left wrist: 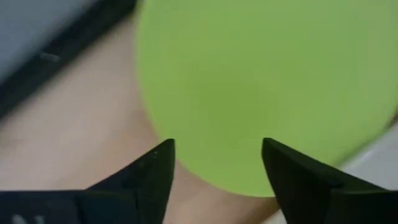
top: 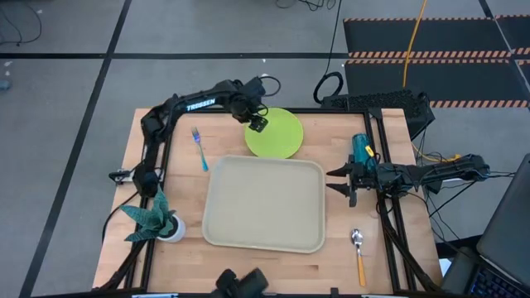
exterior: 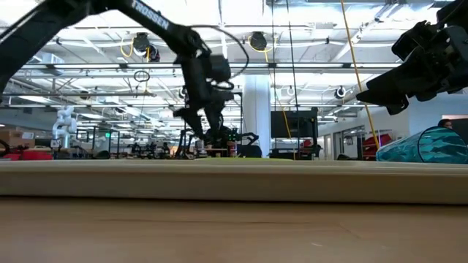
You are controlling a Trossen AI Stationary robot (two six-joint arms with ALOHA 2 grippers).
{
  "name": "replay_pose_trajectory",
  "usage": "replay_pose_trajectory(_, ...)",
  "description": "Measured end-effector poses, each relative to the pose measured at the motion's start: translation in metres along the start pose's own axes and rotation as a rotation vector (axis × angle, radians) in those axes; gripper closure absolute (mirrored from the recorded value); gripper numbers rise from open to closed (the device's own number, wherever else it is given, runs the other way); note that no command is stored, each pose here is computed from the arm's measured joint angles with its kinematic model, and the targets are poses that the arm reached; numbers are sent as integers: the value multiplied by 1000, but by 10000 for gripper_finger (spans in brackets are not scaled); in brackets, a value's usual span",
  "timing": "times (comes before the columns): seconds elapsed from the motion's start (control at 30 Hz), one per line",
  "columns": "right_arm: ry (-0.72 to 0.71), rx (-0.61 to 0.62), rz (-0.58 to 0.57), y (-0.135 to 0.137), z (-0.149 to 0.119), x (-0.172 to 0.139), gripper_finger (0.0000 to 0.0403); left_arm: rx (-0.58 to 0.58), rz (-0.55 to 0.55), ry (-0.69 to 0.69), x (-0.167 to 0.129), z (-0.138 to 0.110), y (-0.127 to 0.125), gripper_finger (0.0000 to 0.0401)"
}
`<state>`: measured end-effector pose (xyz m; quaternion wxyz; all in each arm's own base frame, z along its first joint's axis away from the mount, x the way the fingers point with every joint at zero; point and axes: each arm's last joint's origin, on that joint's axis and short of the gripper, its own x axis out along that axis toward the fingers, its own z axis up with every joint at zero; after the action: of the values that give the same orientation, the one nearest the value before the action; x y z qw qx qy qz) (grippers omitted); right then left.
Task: Pick and place plate/cup/fork/spoon on tray
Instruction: Put the green plate on the gray serving tray
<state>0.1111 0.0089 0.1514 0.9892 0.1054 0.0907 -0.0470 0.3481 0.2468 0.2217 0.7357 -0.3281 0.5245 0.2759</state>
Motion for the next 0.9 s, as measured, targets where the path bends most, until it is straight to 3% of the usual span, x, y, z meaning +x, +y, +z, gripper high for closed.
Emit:
replay_pose_trajectory(0.1, 5, 0, -1, 0, 0, 0, 204, -38, -86, 13, 11, 8, 14, 124)
replay_pose_trajectory(0.2, 10, -3, -1, 0, -1, 0, 204, -77, -90, 29, 19, 12, 29, 111)
replay_pose_trajectory(0.4, 17, 1, 1, 0, -2, 0, 204, -159, -70, 100, 41, 10, 59, 117)
replay_pose_trajectory(0.6, 29, 4, 20, 0, -2, 0, 204, -167, -172, 84, 60, 16, 62, 128)
replay_pose_trajectory(0.77, 30, 4, 20, 0, -2, 0, 204, -125, -176, 78, 66, 16, 59, 153)
replay_pose_trajectory(0.9, 30, 4, 20, 0, -2, 0, 204, -125, -146, 67, 65, 17, 64, 207)
